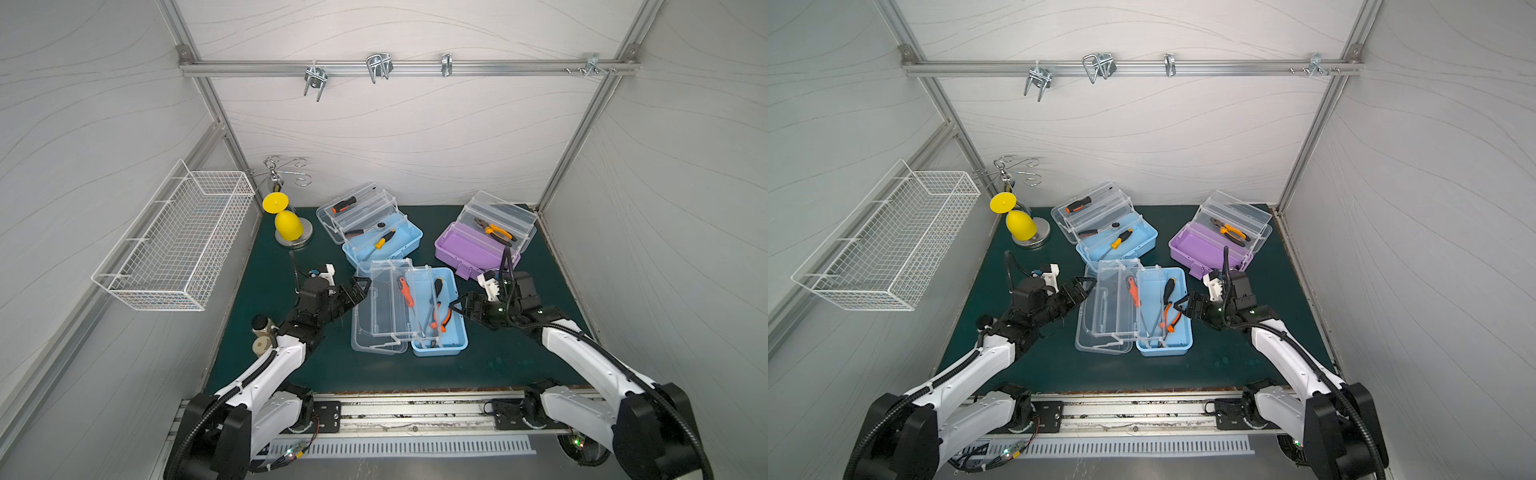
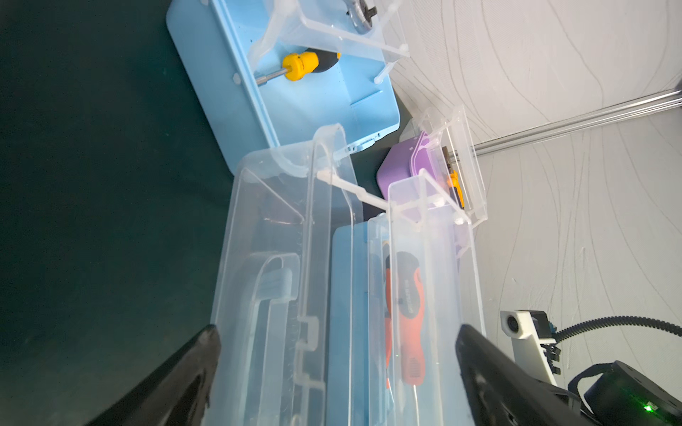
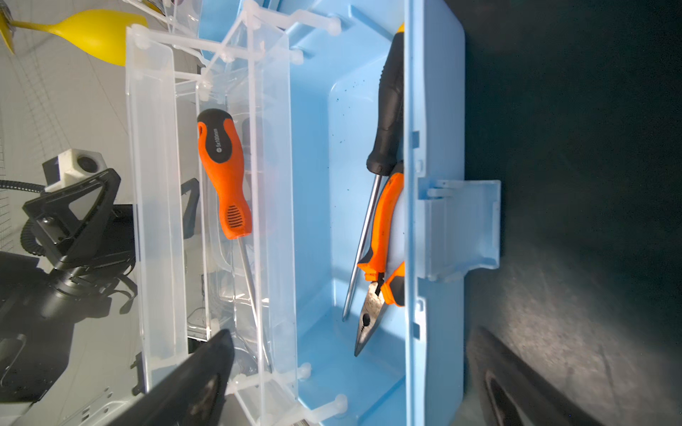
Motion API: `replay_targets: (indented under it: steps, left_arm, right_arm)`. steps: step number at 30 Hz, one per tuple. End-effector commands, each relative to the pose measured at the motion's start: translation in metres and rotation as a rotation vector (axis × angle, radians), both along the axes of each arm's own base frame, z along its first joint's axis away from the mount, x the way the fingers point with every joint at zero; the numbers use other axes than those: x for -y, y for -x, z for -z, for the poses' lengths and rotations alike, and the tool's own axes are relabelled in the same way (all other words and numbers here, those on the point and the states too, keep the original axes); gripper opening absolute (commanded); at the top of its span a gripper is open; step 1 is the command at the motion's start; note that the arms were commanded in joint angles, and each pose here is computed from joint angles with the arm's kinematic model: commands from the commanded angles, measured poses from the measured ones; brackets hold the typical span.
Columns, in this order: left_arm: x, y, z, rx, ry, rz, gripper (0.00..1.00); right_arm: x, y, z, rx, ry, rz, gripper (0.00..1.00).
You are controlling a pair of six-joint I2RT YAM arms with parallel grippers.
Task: Close toolboxes
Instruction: Close the toolbox lid.
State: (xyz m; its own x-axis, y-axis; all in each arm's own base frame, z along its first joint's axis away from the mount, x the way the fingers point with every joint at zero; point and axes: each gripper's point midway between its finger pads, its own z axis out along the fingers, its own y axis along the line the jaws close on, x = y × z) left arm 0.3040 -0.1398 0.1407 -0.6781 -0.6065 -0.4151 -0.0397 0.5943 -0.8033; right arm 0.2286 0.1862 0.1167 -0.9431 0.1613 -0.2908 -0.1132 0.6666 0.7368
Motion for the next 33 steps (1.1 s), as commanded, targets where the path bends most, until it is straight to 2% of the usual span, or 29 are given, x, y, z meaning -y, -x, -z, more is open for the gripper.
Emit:
replay_targets:
  steps: [1, 18, 33]
  left_arm:
    - [0.020, -0.003, -0.023, 0.074, 0.057, 0.065, 1.00]
    - [0.055, 0.007, -0.045, 0.156, 0.031, 0.159, 1.00]
    - [0.059, 0.009, -0.043, 0.148, -0.004, 0.163, 1.00]
  right_arm:
    - [-0.010, -0.005, -0.011, 0.029, -0.045, -0.020, 0.99]
    - [-0.038, -0.003, -0.006, 0.029, -0.039, -0.110, 0.99]
    - [-0.043, 0.002, -0.014, 0.069, -0.014, -0.160, 0.99]
